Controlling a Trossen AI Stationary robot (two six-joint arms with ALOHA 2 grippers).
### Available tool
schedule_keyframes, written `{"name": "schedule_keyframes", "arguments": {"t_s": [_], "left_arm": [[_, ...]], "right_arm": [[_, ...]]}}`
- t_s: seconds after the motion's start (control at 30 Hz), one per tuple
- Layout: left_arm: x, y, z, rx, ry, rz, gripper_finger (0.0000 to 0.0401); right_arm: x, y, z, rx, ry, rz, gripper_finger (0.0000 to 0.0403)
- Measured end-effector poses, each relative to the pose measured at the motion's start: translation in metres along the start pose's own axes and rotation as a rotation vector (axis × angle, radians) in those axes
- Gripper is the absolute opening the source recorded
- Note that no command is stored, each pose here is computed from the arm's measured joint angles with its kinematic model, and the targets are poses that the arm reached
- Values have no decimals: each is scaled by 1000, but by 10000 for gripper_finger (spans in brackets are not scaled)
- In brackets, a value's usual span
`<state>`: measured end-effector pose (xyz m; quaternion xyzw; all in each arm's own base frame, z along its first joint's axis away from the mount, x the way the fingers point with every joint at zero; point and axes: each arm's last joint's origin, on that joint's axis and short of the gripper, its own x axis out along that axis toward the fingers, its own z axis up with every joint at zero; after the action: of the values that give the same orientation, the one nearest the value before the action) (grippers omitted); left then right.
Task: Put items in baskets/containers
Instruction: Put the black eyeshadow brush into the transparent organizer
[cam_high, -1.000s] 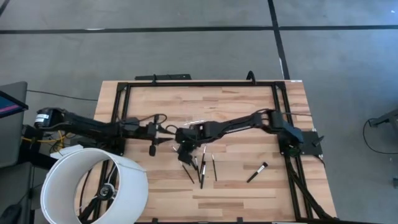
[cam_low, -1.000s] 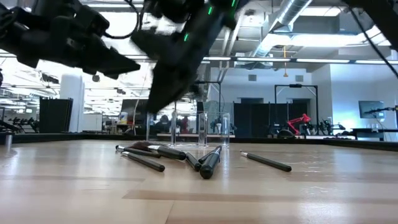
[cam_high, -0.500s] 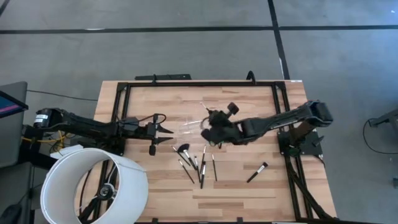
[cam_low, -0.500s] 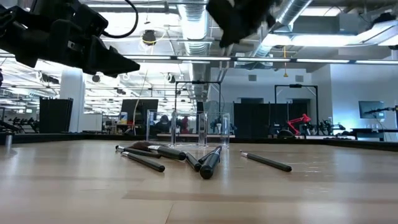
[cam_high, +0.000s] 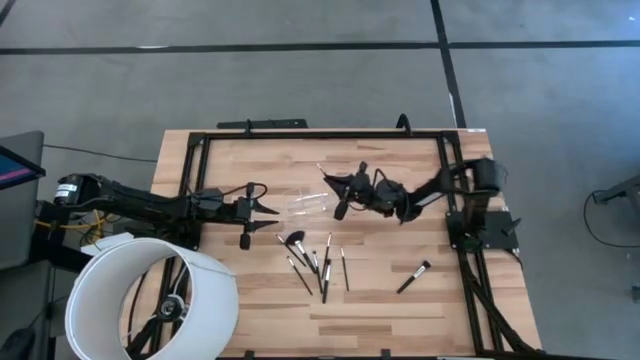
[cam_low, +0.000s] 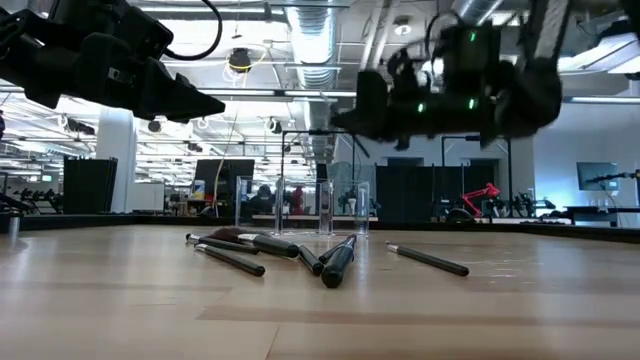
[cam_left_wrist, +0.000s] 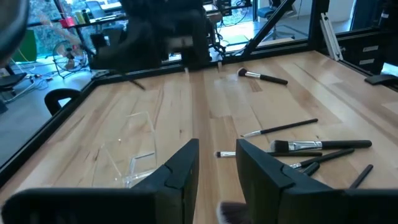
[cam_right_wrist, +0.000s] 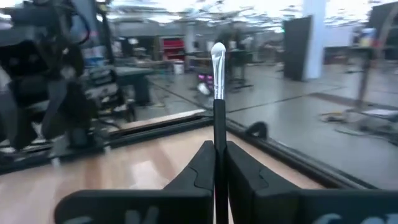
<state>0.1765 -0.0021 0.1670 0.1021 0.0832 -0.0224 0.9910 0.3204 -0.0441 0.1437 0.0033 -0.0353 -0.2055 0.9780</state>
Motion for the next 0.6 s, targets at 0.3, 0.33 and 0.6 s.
{"name": "schedule_keyframes", "arguments": {"t_s": [0.3, 0.33, 0.6], "left_arm": [[0, 0, 0, -1, 0, 0, 104], [0, 0, 0, -1, 0, 0, 104], [0, 0, -2, -1, 18, -4, 104]], "right_arm": [[16, -11, -44, 101, -30, 69, 13], [17, -11, -45, 100, -30, 69, 12], [18, -13, -46, 98, -26, 64, 30]]}}
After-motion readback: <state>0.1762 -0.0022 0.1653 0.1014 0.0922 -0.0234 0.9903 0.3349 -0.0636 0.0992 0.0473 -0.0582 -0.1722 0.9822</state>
